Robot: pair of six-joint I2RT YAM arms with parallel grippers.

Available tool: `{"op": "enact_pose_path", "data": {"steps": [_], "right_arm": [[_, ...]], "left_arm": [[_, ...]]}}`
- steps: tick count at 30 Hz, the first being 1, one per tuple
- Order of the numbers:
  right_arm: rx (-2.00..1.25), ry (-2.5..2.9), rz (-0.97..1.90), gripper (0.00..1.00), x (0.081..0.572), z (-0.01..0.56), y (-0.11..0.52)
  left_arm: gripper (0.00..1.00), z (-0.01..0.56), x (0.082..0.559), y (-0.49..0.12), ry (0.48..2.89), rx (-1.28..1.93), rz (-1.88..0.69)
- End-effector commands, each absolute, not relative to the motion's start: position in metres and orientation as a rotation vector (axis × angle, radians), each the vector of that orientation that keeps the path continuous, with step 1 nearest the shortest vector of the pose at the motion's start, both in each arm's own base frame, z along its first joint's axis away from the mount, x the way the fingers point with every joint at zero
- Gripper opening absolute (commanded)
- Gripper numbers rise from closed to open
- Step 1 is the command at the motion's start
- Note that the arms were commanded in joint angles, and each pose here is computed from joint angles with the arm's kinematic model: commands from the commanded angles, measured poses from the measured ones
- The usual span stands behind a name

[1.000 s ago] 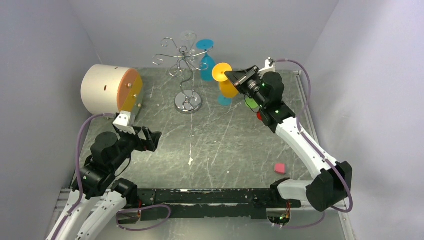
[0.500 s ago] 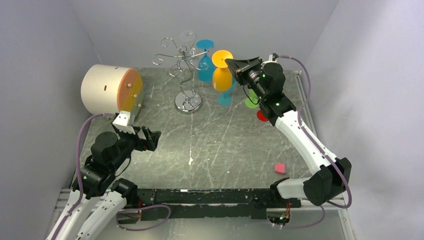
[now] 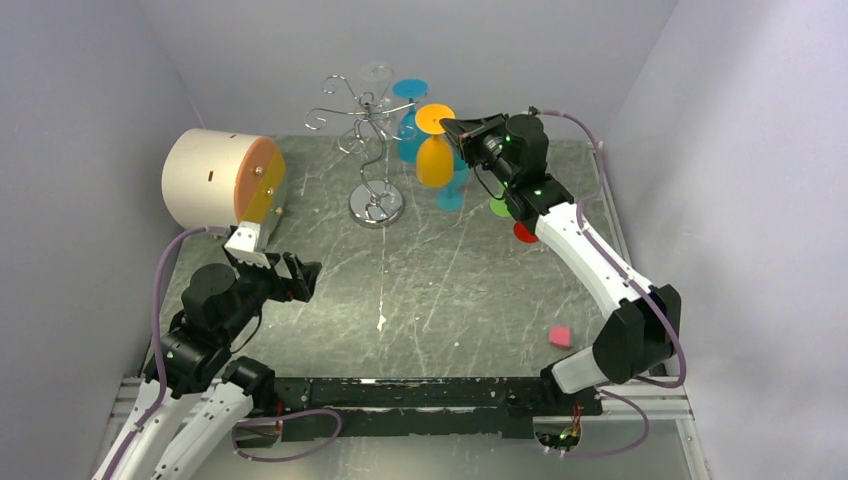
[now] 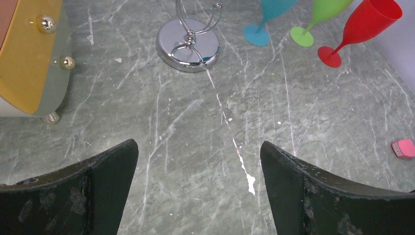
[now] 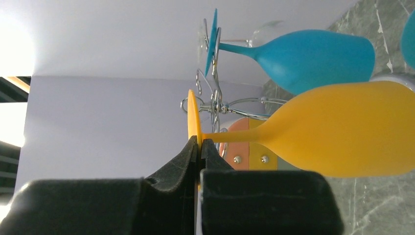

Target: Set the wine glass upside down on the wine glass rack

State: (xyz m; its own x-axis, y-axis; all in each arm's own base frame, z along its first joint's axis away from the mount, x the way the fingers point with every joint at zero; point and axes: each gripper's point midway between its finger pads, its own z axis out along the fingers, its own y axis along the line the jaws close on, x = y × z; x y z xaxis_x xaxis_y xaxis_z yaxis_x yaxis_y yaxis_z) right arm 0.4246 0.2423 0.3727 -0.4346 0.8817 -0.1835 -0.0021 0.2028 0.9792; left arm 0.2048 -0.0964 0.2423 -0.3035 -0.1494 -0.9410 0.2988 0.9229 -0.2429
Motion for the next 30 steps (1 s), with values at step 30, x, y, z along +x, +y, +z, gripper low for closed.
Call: {"op": "enact_pose_path", "data": {"steps": [30], "right_arm": [[0.787, 1.635, 1.478, 0.0, 0.445, 0.392, 0.268]], "left_arm": [[0.99, 0.24, 0.211, -0.092, 1.833, 0.074, -0.416]]}}
